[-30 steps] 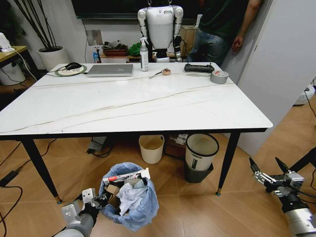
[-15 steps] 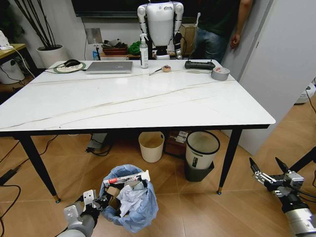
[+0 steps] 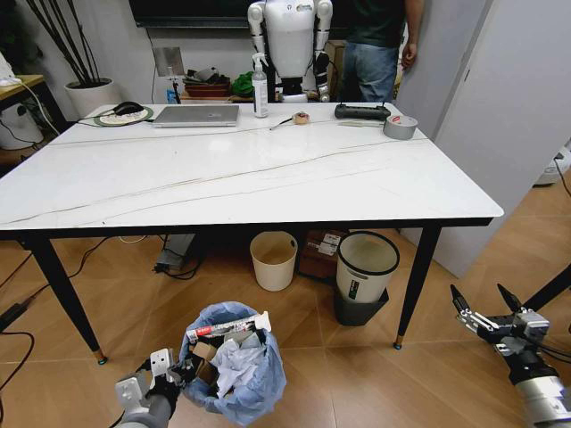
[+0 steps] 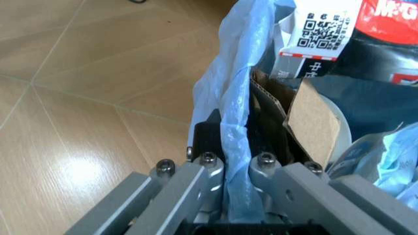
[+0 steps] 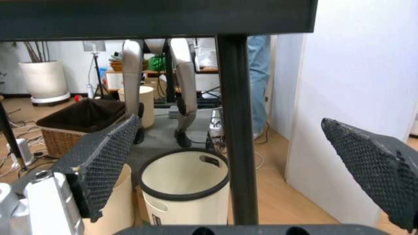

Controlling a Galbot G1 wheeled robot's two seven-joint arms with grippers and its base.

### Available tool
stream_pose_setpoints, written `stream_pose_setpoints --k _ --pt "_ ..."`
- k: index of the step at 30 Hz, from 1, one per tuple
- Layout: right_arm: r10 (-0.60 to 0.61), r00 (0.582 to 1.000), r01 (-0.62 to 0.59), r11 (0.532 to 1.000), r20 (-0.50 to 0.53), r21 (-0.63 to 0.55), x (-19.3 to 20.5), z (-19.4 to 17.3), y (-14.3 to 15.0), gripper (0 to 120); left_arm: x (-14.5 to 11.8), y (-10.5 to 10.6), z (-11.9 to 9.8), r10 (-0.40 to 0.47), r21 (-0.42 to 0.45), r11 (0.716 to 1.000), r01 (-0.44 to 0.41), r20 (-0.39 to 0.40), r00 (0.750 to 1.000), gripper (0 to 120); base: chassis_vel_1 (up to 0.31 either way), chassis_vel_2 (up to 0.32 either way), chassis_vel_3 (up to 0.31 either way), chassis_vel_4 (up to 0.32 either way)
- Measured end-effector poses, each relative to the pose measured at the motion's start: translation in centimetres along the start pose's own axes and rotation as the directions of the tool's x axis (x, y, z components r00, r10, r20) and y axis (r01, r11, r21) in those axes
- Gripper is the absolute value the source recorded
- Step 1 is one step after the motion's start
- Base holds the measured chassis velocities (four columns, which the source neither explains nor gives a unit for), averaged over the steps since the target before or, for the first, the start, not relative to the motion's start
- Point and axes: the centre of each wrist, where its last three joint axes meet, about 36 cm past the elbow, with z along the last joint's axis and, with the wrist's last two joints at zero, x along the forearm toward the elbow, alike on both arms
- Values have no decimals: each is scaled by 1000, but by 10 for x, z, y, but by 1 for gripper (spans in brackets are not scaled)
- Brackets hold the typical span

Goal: Pick up the trash bin and place the trash from the table into it.

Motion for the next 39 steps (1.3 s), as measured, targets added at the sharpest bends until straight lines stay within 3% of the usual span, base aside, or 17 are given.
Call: stream_pose_setpoints --k 39 --pt "0 1000 0 1000 0 0 0 0 0 100 -21 1 -9 5 6 1000 -5 22 1000 0 0 0 0 0"
